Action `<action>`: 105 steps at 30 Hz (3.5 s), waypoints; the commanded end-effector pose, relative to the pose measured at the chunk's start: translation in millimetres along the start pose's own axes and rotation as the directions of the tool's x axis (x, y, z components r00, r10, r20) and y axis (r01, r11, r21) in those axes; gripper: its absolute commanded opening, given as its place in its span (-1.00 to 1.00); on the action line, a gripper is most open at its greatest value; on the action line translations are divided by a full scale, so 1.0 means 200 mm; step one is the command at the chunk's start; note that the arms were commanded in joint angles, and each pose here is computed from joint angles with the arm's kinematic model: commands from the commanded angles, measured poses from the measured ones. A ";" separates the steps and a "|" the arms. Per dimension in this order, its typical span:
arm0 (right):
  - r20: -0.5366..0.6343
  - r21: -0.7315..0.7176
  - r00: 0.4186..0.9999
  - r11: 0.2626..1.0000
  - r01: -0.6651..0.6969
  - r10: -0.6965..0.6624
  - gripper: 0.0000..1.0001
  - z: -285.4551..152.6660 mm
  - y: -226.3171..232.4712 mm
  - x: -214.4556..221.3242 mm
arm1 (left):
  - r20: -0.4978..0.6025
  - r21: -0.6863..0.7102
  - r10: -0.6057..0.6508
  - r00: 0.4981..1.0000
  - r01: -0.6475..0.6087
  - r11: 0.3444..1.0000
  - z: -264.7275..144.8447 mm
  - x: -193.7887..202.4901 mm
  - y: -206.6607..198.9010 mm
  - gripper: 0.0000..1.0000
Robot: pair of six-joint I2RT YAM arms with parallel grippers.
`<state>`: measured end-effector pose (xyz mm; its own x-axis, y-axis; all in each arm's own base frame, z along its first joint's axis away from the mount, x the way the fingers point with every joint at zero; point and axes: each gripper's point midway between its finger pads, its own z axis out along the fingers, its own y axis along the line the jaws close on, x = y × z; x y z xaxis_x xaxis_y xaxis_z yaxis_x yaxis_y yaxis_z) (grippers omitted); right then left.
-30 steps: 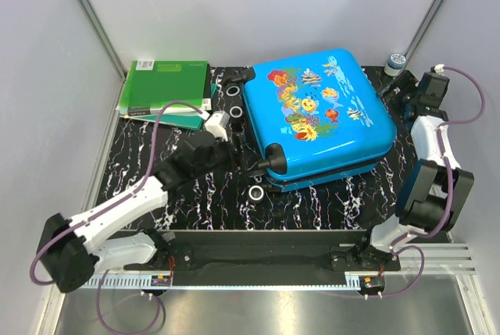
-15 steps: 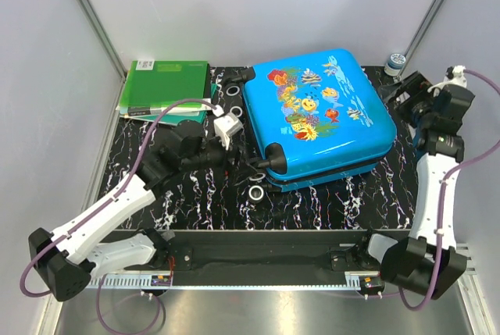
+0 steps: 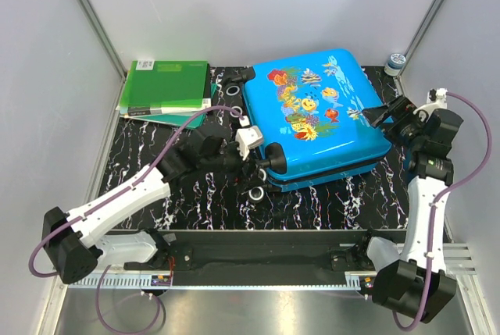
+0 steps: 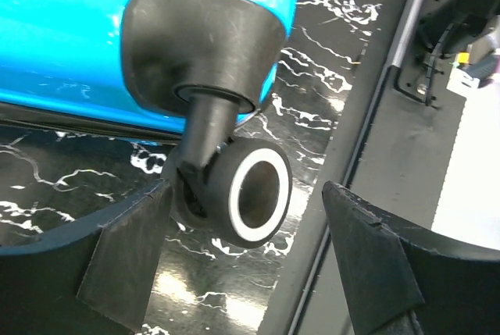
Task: Pack the luggage
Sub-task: Zip the luggage at the center of the board.
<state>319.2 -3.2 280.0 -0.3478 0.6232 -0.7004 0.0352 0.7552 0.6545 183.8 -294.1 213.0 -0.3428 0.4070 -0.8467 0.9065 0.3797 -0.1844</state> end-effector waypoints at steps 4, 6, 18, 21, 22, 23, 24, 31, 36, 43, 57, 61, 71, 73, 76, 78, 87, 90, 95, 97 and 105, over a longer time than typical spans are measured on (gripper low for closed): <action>-0.094 -0.051 0.994 0.997 -0.057 0.052 0.89 -0.04 0.02 0.16 | 0.053 -0.070 0.113 0.992 -0.109 0.992 0.01 -0.13 0.07 0.71; -0.102 -0.074 0.993 0.995 -0.066 0.058 0.89 -0.06 0.05 0.18 | 0.034 -0.049 0.110 0.993 -0.109 0.993 0.04 -0.11 0.07 0.71; -0.138 -0.156 0.989 0.985 -0.067 0.046 0.89 -0.22 0.18 0.26 | -0.035 -0.008 0.102 0.994 -0.102 0.995 0.13 -0.01 0.04 0.57; -0.176 -0.206 0.984 0.976 -0.067 0.031 0.89 -0.26 0.22 0.32 | -0.042 0.000 0.092 0.995 -0.092 0.996 0.16 -0.01 0.04 0.39; -0.195 -0.231 0.980 0.971 -0.070 0.025 0.89 -0.27 0.24 0.34 | -0.044 0.009 0.083 0.996 -0.082 0.997 0.16 -0.01 0.03 0.31; -0.223 -0.267 0.975 0.960 -0.078 0.018 0.89 -0.30 0.27 0.37 | -0.054 0.025 0.074 0.996 -0.073 0.997 0.18 0.00 0.02 0.24; -0.223 -0.289 0.975 0.955 -0.070 0.004 0.89 -0.32 0.30 0.38 | -0.052 0.029 0.067 0.996 -0.066 0.997 0.18 -0.01 0.02 0.20; -0.290 -0.425 0.952 0.905 -0.039 -0.095 0.86 -0.43 0.42 0.53 | -0.056 0.080 0.044 0.997 -0.040 0.996 0.21 -0.03 -0.02 -0.35; -0.340 -0.456 0.929 0.889 -0.027 -0.147 0.82 -0.44 0.46 0.63 | -0.072 0.132 0.037 0.997 -0.027 0.991 0.23 0.00 -0.05 -1.00; -0.478 -0.421 0.859 0.906 -0.040 -0.184 0.74 -0.38 0.45 0.90 | -0.032 0.194 0.034 0.999 -0.027 0.981 0.21 -0.09 -0.12 -1.00; -0.569 -0.337 0.788 0.941 0.035 -0.234 0.67 -0.28 0.36 1.36 | 0.054 0.209 0.049 0.997 -0.059 0.976 0.14 -0.27 -0.16 -1.00; -0.506 -0.296 0.809 0.941 0.162 -0.298 0.66 -0.17 0.33 1.47 | 0.043 0.198 0.048 0.998 -0.055 0.979 0.13 -0.22 -0.15 -1.00; -0.295 -0.204 0.906 0.946 0.251 -0.304 0.60 -0.09 0.25 1.53 | -0.002 0.123 0.059 0.998 -0.058 0.991 0.14 -0.14 -0.07 -0.66; -0.261 -0.199 0.917 0.946 0.255 -0.302 0.59 -0.09 0.23 1.52 | -0.019 0.104 0.057 0.998 -0.055 0.993 0.15 -0.11 -0.05 -0.53; -0.243 -0.192 0.914 0.940 0.284 -0.325 0.57 -0.08 0.21 1.52 | -0.047 0.092 0.047 0.998 -0.043 0.995 0.17 -0.07 -0.03 -0.26; -0.225 -0.204 0.914 0.933 0.296 -0.339 0.55 -0.07 0.21 1.53 | -0.070 0.089 0.039 0.997 -0.032 0.996 0.20 -0.04 -0.02 -0.11; -0.183 -0.264 0.915 0.914 0.307 -0.360 0.32 -0.04 0.30 1.57 | -0.161 0.067 -0.016 0.987 0.027 0.997 0.26 0.06 0.02 0.26; -0.153 -0.273 0.917 0.908 0.318 -0.368 0.26 -0.04 0.35 1.56 | -0.186 0.064 -0.030 0.982 0.043 0.997 0.27 0.10 0.02 0.29; -0.136 -0.258 0.915 0.905 0.338 -0.380 0.17 -0.02 0.37 1.57 | -0.195 0.041 -0.035 0.980 0.044 0.998 0.27 0.10 0.04 0.08; -0.133 -0.261 0.920 0.908 0.327 -0.369 0.11 -0.02 0.40 1.58 | -0.212 0.036 -0.040 0.976 0.048 0.998 0.27 0.12 0.05 -0.23; -0.107 -0.231 0.915 0.905 0.359 -0.390 -0.30 -0.02 0.41 1.59 | -0.218 0.038 -0.048 0.975 0.057 0.998 0.26 0.12 0.04 -1.00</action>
<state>198.4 244.7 88.1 -0.4771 0.1855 -0.8591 -0.3245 0.8712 0.3683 214.8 -333.3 190.0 -0.3041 0.5072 -0.8064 0.9346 0.3226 -0.1495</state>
